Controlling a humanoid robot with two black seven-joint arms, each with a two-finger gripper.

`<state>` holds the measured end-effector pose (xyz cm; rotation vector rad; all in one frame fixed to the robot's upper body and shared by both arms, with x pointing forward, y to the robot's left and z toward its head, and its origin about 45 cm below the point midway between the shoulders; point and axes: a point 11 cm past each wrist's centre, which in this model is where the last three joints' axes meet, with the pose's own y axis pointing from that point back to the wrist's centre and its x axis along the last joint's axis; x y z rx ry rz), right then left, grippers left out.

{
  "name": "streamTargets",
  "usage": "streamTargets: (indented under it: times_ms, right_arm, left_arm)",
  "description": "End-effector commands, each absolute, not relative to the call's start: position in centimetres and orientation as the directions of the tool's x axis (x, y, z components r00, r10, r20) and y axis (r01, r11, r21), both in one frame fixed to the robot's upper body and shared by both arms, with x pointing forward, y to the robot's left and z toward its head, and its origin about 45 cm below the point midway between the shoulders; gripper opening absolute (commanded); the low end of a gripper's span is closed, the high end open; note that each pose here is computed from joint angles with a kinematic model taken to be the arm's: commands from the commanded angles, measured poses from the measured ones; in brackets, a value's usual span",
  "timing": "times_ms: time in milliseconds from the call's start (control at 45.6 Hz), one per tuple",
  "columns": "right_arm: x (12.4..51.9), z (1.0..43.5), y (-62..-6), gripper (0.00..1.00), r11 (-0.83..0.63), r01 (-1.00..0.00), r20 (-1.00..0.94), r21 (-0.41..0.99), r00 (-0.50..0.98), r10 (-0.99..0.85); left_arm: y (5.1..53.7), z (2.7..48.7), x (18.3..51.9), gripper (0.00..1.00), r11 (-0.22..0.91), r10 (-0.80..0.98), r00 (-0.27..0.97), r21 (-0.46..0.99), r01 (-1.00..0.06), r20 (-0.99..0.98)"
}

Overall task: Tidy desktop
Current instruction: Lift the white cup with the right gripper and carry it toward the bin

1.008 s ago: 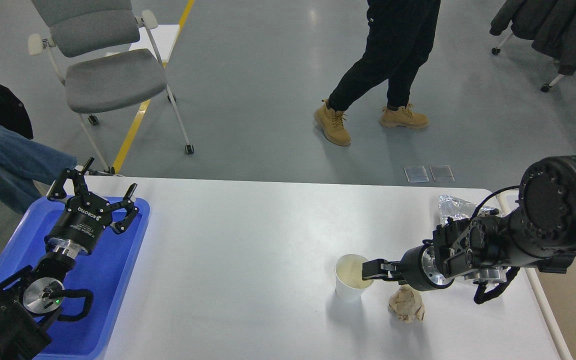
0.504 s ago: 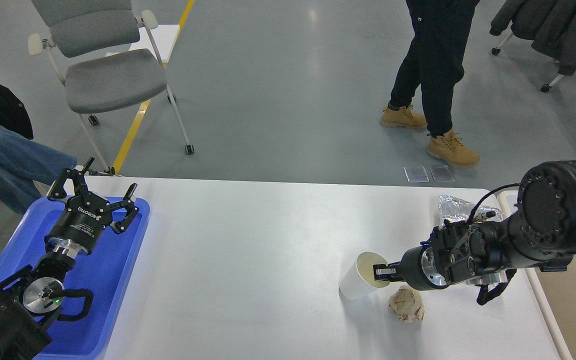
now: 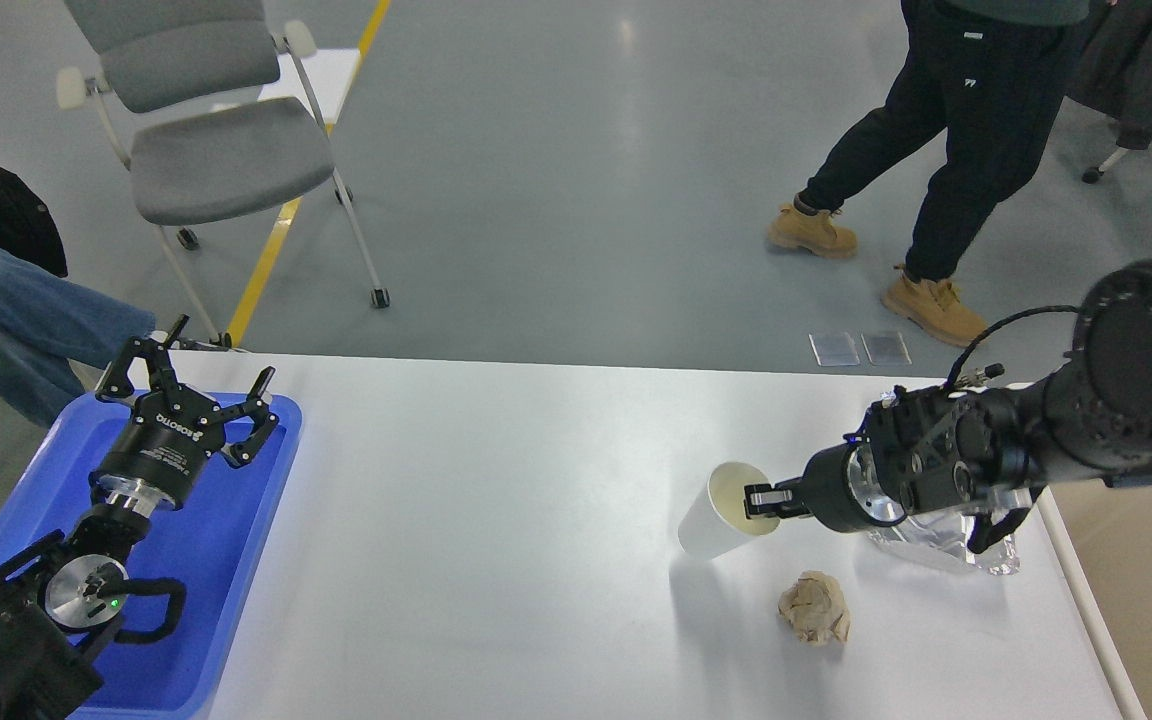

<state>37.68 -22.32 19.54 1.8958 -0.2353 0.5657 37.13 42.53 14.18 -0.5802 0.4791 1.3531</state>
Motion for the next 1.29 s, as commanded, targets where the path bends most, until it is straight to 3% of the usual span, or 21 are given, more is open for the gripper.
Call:
streamTargets:
  times_ms: [0, 197, 702, 1030, 1272]
  right_arm:
    - [39.8, 30.0, -24.3, 0.0, -0.398, -0.461, 0.532, 0.793, 0.843, 0.085]
    - [40.1, 36.2, -26.2, 0.0, -0.362, -0.451, 0.514, 0.816, 0.852, 0.098]
    - [38.2, 45.5, -28.0, 0.0, -0.267, -0.41, 0.455, 0.872, 0.881, 0.13]
    - [38.9, 45.5, -28.7, 0.0, -0.257, -0.434, 0.475, 0.863, 0.872, 0.122]
    - [41.9, 41.2, -36.1, 0.0, -0.161, -0.534, 0.538, 0.83, 0.843, -0.021]
  left_arm:
    - [42.5, 14.2, 37.1, 0.99, 0.116, 0.76, 0.16, -0.11, -0.987, -0.629]
    - [42.5, 14.2, 37.1, 0.99, 0.116, 0.76, 0.16, -0.11, -0.987, -0.629]
    - [42.5, 14.2, 37.1, 0.99, 0.116, 0.76, 0.16, -0.11, -0.987, -0.629]
    - [42.5, 14.2, 37.1, 0.99, 0.116, 0.76, 0.16, -0.11, -0.987, -0.629]
    - [42.5, 14.2, 37.1, 0.99, 0.116, 0.76, 0.16, -0.11, -0.987, -0.629]
